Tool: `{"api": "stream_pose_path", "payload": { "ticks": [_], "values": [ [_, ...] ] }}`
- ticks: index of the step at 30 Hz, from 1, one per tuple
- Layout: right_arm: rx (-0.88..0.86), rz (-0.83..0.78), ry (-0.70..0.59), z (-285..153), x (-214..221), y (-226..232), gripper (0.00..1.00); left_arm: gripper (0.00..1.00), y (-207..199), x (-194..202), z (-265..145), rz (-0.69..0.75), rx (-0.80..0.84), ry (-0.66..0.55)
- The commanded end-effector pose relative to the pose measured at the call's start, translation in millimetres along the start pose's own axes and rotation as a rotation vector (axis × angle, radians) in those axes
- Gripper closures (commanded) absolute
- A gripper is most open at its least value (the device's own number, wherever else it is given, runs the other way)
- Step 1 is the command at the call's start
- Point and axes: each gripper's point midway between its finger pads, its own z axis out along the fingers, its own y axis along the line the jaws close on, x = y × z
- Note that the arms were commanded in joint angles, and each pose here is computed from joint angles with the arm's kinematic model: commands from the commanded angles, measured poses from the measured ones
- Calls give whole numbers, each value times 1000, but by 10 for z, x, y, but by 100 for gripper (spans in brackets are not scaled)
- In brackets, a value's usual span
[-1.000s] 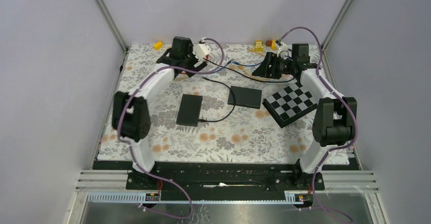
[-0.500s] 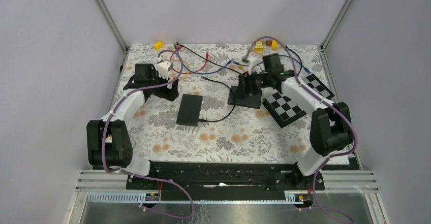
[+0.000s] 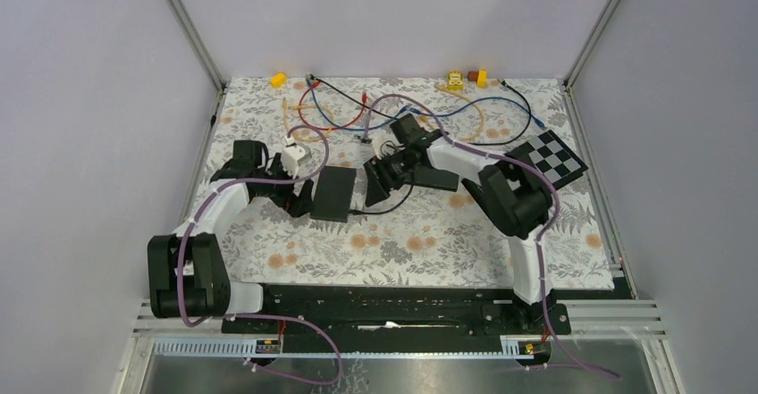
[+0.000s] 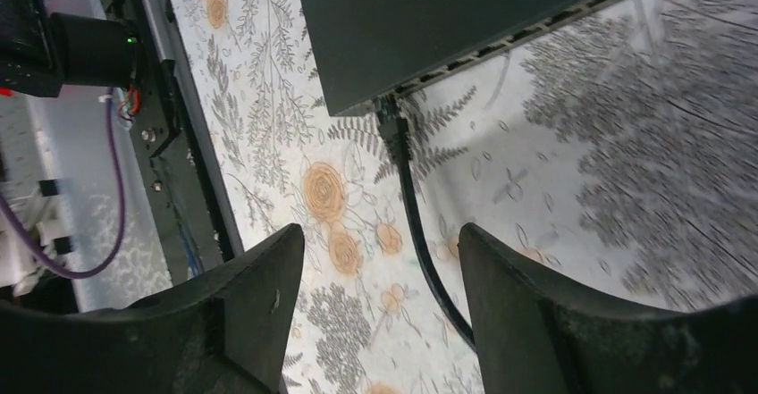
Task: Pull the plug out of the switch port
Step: Pull the connector from the switch port.
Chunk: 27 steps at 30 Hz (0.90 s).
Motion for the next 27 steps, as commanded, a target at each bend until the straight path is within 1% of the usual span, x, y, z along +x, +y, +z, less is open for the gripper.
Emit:
{"api": "stream_pose_path", "payload": {
  "ticks": [1,7,14,18,21,27],
  "values": [
    [-116,46,-1,175,-178,144,31,1,-112,100,-25,244,44,-34],
    [-143,103,12,334,-136,48,33,6,-31,255,94,317,15,-22],
    [-162,165,29,450,-28,-13,35,13,-25,303,295,326,16,38],
    [-173,189,33,497,-7,-37,36,18,-56,324,410,311,6,81],
    [-180,206,35,524,5,-52,37,23,-41,345,472,278,-9,113],
    [-183,232,40,589,28,-104,39,30,-60,329,514,219,-22,126]
  ]
}}
